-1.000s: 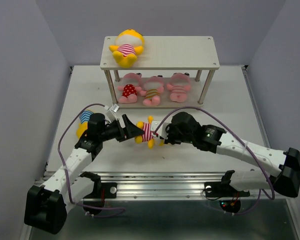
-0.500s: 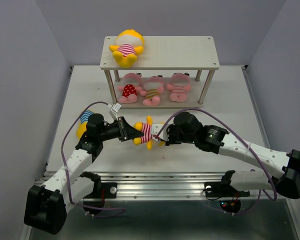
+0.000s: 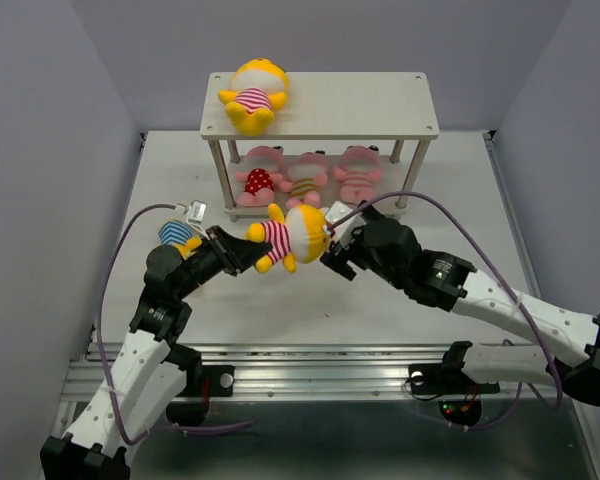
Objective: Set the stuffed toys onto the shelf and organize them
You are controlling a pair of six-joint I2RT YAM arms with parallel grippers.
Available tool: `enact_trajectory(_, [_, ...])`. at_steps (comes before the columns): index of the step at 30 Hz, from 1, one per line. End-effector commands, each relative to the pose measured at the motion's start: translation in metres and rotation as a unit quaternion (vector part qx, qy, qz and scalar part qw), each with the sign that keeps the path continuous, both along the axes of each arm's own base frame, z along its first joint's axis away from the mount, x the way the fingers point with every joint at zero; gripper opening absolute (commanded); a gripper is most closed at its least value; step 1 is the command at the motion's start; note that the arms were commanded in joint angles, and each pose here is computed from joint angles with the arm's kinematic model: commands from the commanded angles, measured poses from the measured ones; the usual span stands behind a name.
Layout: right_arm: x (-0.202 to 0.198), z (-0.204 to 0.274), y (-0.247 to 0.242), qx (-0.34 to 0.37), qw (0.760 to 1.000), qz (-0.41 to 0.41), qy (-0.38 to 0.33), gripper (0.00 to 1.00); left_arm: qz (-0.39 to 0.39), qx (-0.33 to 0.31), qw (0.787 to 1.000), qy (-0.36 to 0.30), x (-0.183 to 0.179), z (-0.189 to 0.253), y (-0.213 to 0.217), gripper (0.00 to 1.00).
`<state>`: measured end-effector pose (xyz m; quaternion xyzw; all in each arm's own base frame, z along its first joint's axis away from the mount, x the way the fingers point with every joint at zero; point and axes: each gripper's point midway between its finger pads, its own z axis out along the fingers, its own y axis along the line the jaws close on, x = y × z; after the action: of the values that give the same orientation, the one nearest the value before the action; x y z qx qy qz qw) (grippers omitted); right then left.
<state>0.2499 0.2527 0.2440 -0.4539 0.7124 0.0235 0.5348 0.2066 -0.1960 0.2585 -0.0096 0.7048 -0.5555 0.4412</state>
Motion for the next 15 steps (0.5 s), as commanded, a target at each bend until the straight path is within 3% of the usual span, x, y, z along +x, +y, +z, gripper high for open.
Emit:
enact_trajectory(1, [0.018,0.086,-0.067,0.216,0.943,-0.242,-0.076,1.00,0.079,-0.049,0.991,-0.101,0.010,0.087,0.019,0.00])
enact_trajectory(3, [0.013,0.106,-0.100,0.304,0.894,-0.315,-0.094,1.00,0.094,-0.061,0.986,-0.127,0.010,0.111,0.024,0.00])
enact_trajectory(6, [0.004,0.109,-0.127,0.357,0.858,-0.356,-0.099,1.00,0.118,-0.075,0.976,-0.167,0.020,0.158,0.026,0.00])
enact_trajectory(11, [0.000,0.110,-0.123,0.372,0.862,-0.332,-0.088,1.00,0.130,-0.107,0.958,-0.234,0.023,0.248,0.010,0.00])
enact_trajectory(15, [0.000,0.109,-0.127,0.369,0.859,-0.342,-0.092,1.00,0.156,-0.137,0.950,-0.232,0.042,0.283,-0.018,0.00])
